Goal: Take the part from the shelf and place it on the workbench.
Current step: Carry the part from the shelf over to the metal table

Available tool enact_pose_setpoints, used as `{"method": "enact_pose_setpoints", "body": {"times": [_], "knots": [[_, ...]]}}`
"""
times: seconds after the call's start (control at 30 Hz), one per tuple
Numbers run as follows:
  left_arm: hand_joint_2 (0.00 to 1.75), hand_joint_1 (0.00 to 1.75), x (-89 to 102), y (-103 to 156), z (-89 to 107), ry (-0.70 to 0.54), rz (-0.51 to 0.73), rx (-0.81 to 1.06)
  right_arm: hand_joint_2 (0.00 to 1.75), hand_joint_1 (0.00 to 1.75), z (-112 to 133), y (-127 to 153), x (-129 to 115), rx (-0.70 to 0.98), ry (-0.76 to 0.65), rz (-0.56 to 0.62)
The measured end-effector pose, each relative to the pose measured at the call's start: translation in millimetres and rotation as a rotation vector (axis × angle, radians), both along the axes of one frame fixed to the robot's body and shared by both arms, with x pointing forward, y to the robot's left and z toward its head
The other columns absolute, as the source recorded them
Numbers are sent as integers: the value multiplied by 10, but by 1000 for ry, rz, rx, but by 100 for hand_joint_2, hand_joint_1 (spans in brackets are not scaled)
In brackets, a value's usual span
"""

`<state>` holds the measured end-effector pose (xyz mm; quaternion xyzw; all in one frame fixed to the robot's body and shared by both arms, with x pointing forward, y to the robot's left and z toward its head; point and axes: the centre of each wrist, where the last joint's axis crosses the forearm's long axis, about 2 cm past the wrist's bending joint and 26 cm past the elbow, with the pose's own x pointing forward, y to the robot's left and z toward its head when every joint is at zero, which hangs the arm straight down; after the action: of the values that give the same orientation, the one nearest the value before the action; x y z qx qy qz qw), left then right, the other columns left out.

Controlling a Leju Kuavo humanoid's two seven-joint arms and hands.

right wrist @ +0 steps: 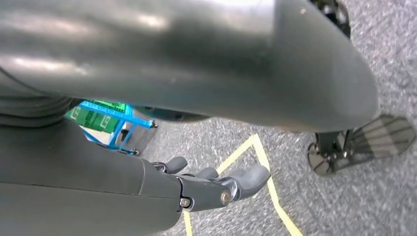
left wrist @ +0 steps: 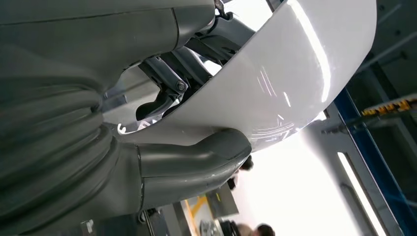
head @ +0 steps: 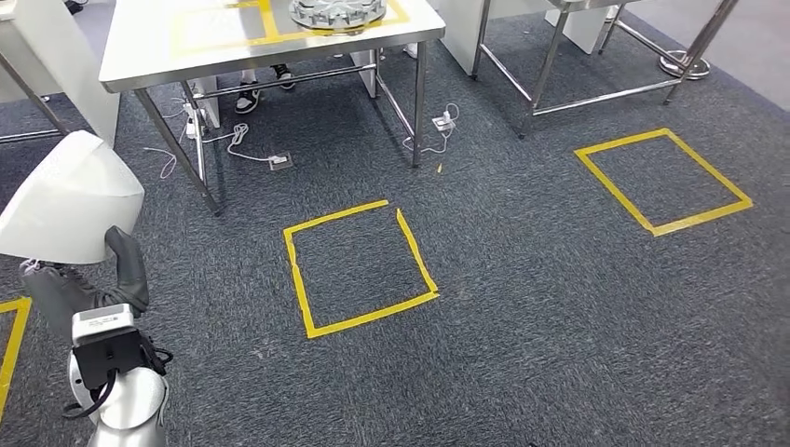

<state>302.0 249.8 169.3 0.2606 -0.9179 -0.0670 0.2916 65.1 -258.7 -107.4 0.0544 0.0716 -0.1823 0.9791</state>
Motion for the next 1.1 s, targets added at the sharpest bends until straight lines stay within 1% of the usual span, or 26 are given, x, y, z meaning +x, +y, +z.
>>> {"method": "enact_pose_setpoints", "body": {"times": [0.1,0.23,0.47,0.57,1.1], "knots": [[175,175,15,-14,19,-7,-9,-1,0,0,0,-2,-1,-3,0,3],[175,175,3,-6,-19,9,-13,0,0,0,1,-2,8,-4,-5,4],[175,175,9,-2,-20,10,-15,3,0,0,0,-2,1,-5,-5,4],[175,175,19,-15,-3,5,-18,2,0,0,-5,-5,-28,-5,1,4],[175,175,32,-27,21,1,-31,-24,0,0,-5,-13,-30,-5,3,3]]}}
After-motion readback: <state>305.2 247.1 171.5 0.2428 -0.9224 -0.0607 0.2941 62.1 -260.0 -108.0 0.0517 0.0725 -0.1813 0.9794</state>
